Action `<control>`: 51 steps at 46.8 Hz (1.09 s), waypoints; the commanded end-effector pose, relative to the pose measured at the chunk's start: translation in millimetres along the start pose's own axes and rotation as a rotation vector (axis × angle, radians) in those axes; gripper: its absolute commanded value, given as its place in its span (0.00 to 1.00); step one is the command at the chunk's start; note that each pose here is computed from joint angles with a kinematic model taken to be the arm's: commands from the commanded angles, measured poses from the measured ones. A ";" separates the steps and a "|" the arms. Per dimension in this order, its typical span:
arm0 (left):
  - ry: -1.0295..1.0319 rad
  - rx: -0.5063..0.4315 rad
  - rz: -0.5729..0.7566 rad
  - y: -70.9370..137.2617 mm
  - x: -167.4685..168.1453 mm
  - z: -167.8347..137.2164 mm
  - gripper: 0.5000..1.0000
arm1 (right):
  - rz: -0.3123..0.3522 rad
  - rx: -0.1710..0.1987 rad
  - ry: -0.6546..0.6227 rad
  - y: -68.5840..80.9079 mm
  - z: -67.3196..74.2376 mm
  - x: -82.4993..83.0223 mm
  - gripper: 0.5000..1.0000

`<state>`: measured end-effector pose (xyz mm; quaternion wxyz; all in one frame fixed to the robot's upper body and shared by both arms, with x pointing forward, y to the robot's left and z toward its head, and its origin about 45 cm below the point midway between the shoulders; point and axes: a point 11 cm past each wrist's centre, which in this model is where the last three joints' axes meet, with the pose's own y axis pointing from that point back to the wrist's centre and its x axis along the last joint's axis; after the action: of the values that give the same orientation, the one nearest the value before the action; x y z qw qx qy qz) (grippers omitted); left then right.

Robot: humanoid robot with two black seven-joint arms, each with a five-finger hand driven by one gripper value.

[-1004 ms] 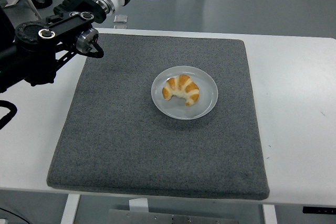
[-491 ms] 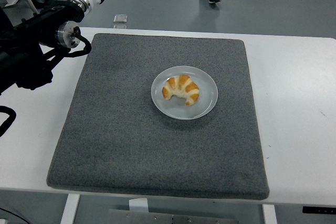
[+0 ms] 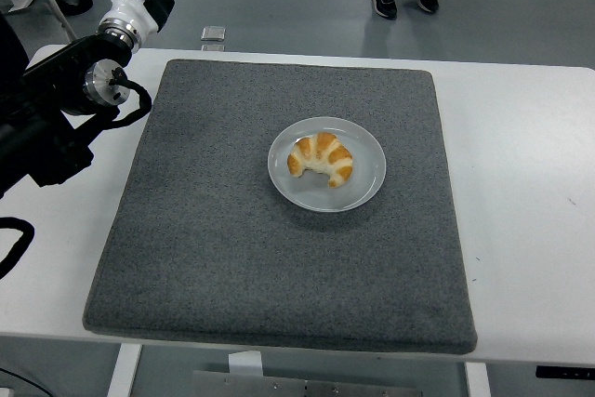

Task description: Place the bread on the plate

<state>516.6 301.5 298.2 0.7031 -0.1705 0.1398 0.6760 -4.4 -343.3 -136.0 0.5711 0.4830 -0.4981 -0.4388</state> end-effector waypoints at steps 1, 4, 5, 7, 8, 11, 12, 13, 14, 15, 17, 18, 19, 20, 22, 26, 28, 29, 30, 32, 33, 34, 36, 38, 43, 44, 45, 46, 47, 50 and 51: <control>0.037 0.001 0.016 1.4 3.9 -2.2 1.00 | -0.001 0.000 0.000 0.0 0.0 -0.3 0.86; 0.076 0.001 0.028 2.3 6.3 -3.7 1.00 | 0.000 -0.001 0.000 0.0 0.8 0.1 0.86; 0.091 0.001 0.033 2.4 6.6 -4.3 1.00 | 0.000 0.000 0.000 0.0 -0.1 0.2 0.86; 0.121 0.002 0.046 2.8 7.8 -5.9 1.00 | -0.001 0.000 0.000 0.0 0.0 -0.3 0.86; 0.136 0.003 0.054 3.0 8.6 -6.6 1.00 | 0.000 0.000 0.000 0.0 -0.1 0.2 0.86; 0.181 0.002 0.075 3.3 10.8 -7.4 1.00 | -0.001 0.000 0.000 0.0 0.0 -0.3 0.86; 0.193 0.001 0.082 3.0 11.1 -6.9 1.00 | 0.000 -0.001 0.000 0.0 0.8 0.1 0.86; 0.207 0.002 0.086 3.2 11.5 -7.9 1.00 | -0.001 0.000 0.000 0.0 0.0 -0.3 0.86; 0.221 0.003 0.090 3.2 11.3 -8.6 1.00 | -0.001 0.000 0.000 0.0 0.0 -0.3 0.86; 0.230 0.005 0.097 3.9 12.9 -10.0 1.00 | -0.001 0.000 0.000 0.0 0.0 -0.3 0.86; 0.253 0.012 0.114 5.9 16.5 -14.2 1.00 | -0.001 0.000 0.000 0.0 0.0 -0.3 0.86; 0.260 0.013 0.123 6.7 18.8 -15.1 1.00 | 0.000 0.000 0.000 0.0 -0.1 0.2 0.86; 0.268 0.015 0.133 7.1 20.2 -16.2 1.00 | -0.001 -0.001 0.000 0.0 0.9 -0.4 0.86; 0.275 0.016 0.142 7.2 21.5 -16.4 1.00 | -0.001 0.000 -0.001 0.0 0.0 -0.3 0.86; 0.291 0.016 0.162 7.9 25.4 -17.4 1.00 | -0.004 -0.001 -0.003 0.0 0.1 -0.7 0.86; 0.342 0.011 0.201 8.7 34.7 -17.4 1.00 | -0.008 -0.002 -0.001 0.0 0.9 -1.1 0.86; 0.367 0.007 0.223 9.3 39.8 -17.6 1.00 | -0.008 -0.002 -0.001 0.0 0.9 -1.1 0.86; 0.378 0.005 0.233 9.6 42.3 -17.6 1.00 | -0.007 0.000 -0.001 0.0 0.0 -1.0 0.86; 0.385 0.004 0.238 9.8 44.4 -17.8 1.00 | -0.007 0.000 -0.001 0.0 0.0 -1.0 0.86; 0.386 -0.001 0.252 10.4 49.5 -17.3 1.00 | -0.007 0.000 -0.001 0.0 0.0 -1.0 0.86; 0.384 -0.002 0.259 10.7 51.6 -17.7 1.00 | -0.008 -0.002 -0.001 0.0 0.9 -1.1 0.86; 0.384 -0.003 0.264 10.5 52.8 -17.9 1.00 | -0.009 -0.002 0.000 0.0 1.0 -1.3 0.86; 0.388 0.002 0.264 10.3 50.9 -22.7 1.00 | -0.009 -0.002 0.002 0.0 1.0 -1.3 0.86; 0.385 0.007 0.267 10.3 50.2 -27.1 1.00 | -0.010 -0.002 0.005 0.0 1.1 -1.4 0.86; 0.375 0.006 0.270 9.2 50.1 -27.7 1.00 | -0.012 -0.002 0.002 0.0 1.0 -2.0 0.86; 0.374 0.009 0.265 8.6 47.6 -29.1 1.00 | -0.012 -0.002 0.002 0.0 1.0 -2.0 0.86; 0.376 0.012 0.261 8.0 45.1 -30.2 1.00 | -0.012 -0.002 0.004 0.0 1.0 -2.0 0.86; 0.375 0.013 0.261 8.0 44.3 -31.4 1.00 | -0.012 -0.002 0.002 0.0 1.0 -2.0 0.86; 0.377 0.015 0.258 7.5 42.5 -31.9 1.00 | -0.012 -0.002 0.002 0.0 1.0 -2.0 0.86; 0.372 0.014 0.264 6.8 42.9 -31.9 1.00 | -0.012 -0.002 0.000 0.0 1.0 -2.0 0.86; 0.371 0.013 0.264 6.2 42.4 -31.8 1.00 | -0.012 -0.002 0.000 0.0 1.0 -2.0 0.86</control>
<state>512.4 326.6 251.0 0.5735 -0.2689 0.2933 0.7161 -5.6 -341.4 -136.3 0.5692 0.4859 -0.4942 -0.4422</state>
